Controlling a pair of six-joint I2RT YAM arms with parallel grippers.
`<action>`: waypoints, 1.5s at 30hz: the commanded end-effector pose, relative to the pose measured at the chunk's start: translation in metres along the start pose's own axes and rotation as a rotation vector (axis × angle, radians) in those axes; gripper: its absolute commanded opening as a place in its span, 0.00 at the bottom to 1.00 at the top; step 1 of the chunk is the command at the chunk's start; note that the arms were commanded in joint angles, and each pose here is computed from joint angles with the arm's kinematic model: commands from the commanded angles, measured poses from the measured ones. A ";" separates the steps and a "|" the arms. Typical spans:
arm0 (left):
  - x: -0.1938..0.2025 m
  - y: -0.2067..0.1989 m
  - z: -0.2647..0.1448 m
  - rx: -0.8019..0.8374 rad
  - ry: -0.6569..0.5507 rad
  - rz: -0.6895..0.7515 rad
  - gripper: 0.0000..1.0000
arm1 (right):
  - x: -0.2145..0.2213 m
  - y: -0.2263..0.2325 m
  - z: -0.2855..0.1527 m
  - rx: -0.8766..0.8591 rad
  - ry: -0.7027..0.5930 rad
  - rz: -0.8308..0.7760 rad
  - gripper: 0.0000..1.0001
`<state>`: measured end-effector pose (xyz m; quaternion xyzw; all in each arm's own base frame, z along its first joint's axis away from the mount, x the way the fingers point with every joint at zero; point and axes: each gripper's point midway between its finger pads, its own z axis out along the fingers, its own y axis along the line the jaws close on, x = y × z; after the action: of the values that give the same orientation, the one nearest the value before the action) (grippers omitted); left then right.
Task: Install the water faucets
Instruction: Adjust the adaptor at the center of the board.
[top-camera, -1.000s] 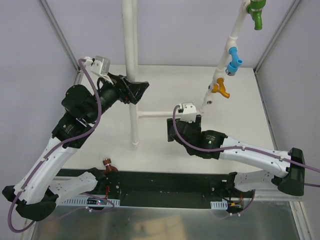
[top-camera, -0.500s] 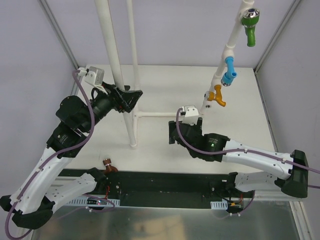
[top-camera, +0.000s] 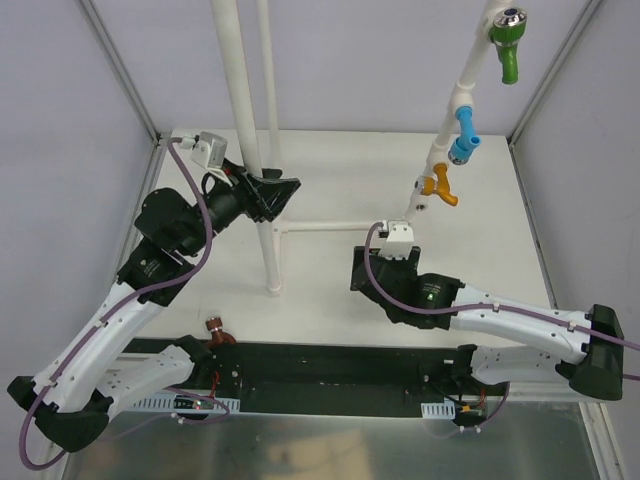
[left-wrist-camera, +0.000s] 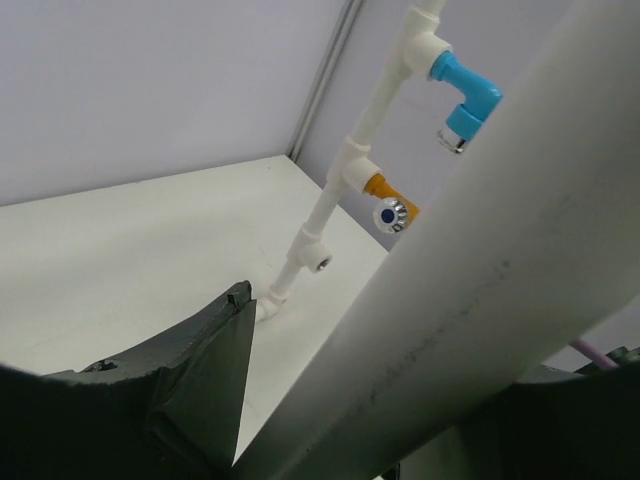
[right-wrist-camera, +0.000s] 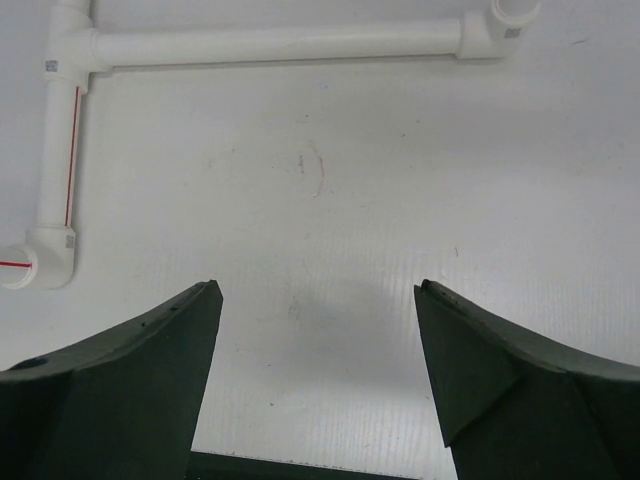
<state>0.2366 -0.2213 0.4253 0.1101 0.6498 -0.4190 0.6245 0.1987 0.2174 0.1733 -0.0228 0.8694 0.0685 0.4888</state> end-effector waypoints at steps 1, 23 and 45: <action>0.029 -0.009 0.028 0.076 0.074 -0.219 0.00 | 0.000 -0.024 -0.001 0.086 -0.032 0.056 0.85; 0.029 -0.020 0.009 0.077 0.098 -0.172 0.91 | -0.015 -0.047 -0.020 0.029 -0.093 0.125 0.88; 0.157 0.148 -0.226 -1.098 0.506 -0.156 0.82 | 0.013 -0.040 -0.016 -0.057 -0.038 0.146 0.88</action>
<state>0.1622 -0.0755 0.2673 -0.1073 0.8499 -0.1797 0.4836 0.1848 0.1630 0.1765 0.0248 0.8536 0.1020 0.5102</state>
